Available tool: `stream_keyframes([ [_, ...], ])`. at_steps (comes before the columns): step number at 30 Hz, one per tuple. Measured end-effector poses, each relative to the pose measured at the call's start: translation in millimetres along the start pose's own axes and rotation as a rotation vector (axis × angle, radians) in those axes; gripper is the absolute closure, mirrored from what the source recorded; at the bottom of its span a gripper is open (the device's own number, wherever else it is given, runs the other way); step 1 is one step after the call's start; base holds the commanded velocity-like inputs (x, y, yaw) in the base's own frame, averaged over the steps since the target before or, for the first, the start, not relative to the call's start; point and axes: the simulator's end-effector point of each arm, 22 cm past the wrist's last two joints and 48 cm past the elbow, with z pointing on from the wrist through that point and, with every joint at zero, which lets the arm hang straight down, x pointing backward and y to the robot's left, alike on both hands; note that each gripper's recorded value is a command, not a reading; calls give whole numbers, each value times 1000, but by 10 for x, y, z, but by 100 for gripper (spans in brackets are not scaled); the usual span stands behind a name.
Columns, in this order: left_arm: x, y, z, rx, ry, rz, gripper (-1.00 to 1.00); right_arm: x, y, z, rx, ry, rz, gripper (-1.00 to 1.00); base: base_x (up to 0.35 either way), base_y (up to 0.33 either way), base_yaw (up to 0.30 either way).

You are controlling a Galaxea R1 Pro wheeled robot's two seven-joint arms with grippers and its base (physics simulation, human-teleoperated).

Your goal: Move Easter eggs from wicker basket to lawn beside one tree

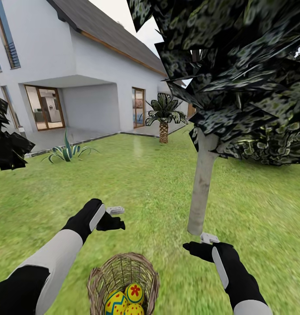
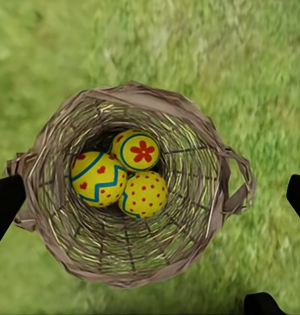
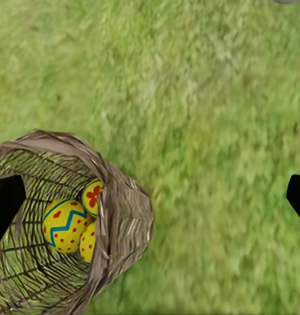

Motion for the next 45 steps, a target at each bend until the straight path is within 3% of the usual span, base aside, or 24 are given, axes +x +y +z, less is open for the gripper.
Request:
stream_keyframes([
  [9, 95, 44, 151, -4, 2, -3, -100, 113, -66, 112, 1, -1, 4, -100, 0, 0, 0],
  [16, 331, 116, 365, -11, 48, -15, -100, 205, -115, 201, 1, -2, 5, -100, 0, 0, 0],
  [21, 616, 198, 569, -22, 111, -31, -100, 275, -141, 266, -1, -2, 5, -100, 0, 0, 0],
  [32, 880, 260, 824, -23, 146, -43, -100, 428, -217, 407, -1, -2, 5, -100, 0, 0, 0],
  [36, 754, 315, 923, -35, 61, -41, -100, 485, -244, 458, -3, -3, 5, -100, 0, 0, 0],
  [43, 724, 352, 1064, -38, 1, -40, -100, 570, -157, 536, -67, -12, 1, -100, 0, 0, 0],
  [45, 681, 365, 1100, -43, -31, -36, -100, 538, -160, 557, -73, -43, -5, -100, 0, 0, 0],
])
